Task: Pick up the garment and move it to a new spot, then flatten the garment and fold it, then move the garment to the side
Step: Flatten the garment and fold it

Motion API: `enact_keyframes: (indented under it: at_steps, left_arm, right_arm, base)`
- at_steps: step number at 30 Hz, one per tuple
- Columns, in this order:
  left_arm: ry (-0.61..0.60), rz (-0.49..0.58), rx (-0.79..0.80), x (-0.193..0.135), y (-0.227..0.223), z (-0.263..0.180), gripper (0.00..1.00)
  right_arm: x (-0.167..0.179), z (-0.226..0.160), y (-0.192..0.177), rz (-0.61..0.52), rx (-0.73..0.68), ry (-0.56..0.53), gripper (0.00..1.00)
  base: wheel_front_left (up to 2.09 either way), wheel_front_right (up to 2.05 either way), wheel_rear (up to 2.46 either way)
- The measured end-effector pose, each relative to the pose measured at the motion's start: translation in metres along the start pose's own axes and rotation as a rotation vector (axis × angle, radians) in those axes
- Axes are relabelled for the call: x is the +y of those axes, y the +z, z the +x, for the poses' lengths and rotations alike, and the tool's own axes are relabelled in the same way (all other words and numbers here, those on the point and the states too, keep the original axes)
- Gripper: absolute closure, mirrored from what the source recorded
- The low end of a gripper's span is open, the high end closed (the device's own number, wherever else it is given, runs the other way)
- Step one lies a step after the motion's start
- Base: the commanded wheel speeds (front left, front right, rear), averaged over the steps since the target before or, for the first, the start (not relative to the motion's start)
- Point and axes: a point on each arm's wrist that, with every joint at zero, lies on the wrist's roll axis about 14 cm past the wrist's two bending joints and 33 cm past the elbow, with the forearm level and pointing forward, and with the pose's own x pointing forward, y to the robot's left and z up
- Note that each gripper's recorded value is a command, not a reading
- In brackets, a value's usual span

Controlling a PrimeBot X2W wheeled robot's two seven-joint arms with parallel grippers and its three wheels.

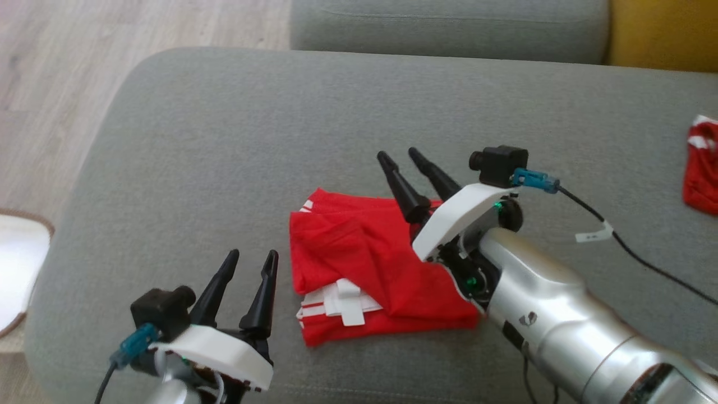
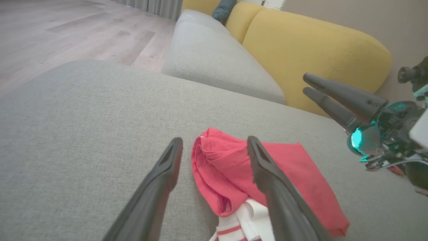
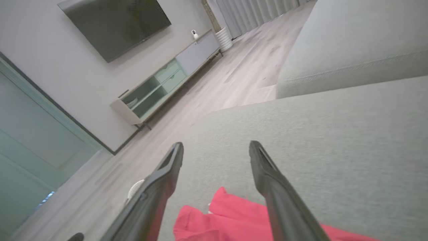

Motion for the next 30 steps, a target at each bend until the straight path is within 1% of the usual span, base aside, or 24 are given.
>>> enact_keyframes:
  at_steps: [3, 6, 7, 8, 9, 11, 12, 13, 14, 17, 23, 26, 30]
  left_arm:
    - [-0.017, 0.001, 0.003, -0.005, -0.001, 0.004, 0.00]
    - [-0.026, 0.000, 0.005, -0.008, -0.002, 0.006, 0.00]
    - [-0.027, 0.000, 0.006, -0.008, -0.002, 0.006, 0.00]
    - [-0.026, -0.001, 0.008, -0.008, -0.003, 0.006, 0.00]
    - [-0.025, -0.001, 0.009, -0.007, -0.003, 0.005, 0.00]
    - [-0.017, -0.001, 0.009, -0.005, -0.003, 0.005, 0.00]
    - [-0.011, -0.002, 0.009, -0.004, -0.003, 0.004, 0.00]
    - [-0.005, -0.002, 0.010, -0.002, -0.003, 0.004, 0.00]
    - [0.010, -0.003, 0.010, 0.002, -0.003, 0.002, 0.00]
    - [0.033, -0.004, 0.008, 0.008, -0.003, -0.001, 0.00]
    - [0.080, -0.002, -0.018, 0.021, 0.004, -0.004, 0.00]
    - [0.105, -0.001, -0.023, 0.029, 0.006, -0.007, 0.00]
    - [0.129, -0.001, -0.025, 0.035, 0.006, -0.010, 0.00]
  right_arm:
    - [-0.016, -0.006, 0.005, -0.076, -0.008, -0.041, 0.00]
    - [-0.031, -0.011, 0.002, -0.135, 0.010, -0.079, 0.00]
    - [-0.035, -0.012, -0.001, -0.156, 0.021, -0.087, 0.08]
    - [-0.037, -0.013, -0.004, -0.171, 0.030, -0.091, 0.40]
    - [-0.039, -0.014, -0.008, -0.183, 0.042, -0.093, 0.55]
    - [-0.041, -0.017, -0.021, -0.196, 0.075, -0.094, 0.76]
    - [-0.042, -0.018, -0.030, -0.198, 0.097, -0.095, 0.91]
    - [-0.044, -0.021, -0.040, -0.205, 0.122, -0.094, 1.00]
    - [-0.045, -0.024, -0.057, -0.217, 0.168, -0.089, 1.00]
    - [-0.041, -0.026, -0.078, -0.234, 0.224, -0.066, 1.00]
    - [-0.034, -0.020, -0.099, -0.279, 0.291, -0.016, 1.00]
    - [-0.025, -0.018, -0.110, -0.312, 0.324, 0.035, 1.00]
    - [0.002, -0.014, -0.121, -0.339, 0.343, 0.137, 1.00]
  base:
    - [0.00, 0.00, 0.00]
    - [0.00, 0.00, 0.00]
    - [0.00, 0.00, 0.00]
    - [0.00, 0.00, 0.00]
    - [0.00, 0.00, 0.00]
    - [0.00, 0.00, 0.00]
    - [0.00, 0.00, 0.00]
    - [0.00, 0.00, 0.00]
    - [0.00, 0.00, 0.00]
    - [0.00, 0.00, 0.00]
    - [0.00, 0.00, 0.00]
    - [0.00, 0.00, 0.00]
    - [0.00, 0.00, 0.00]
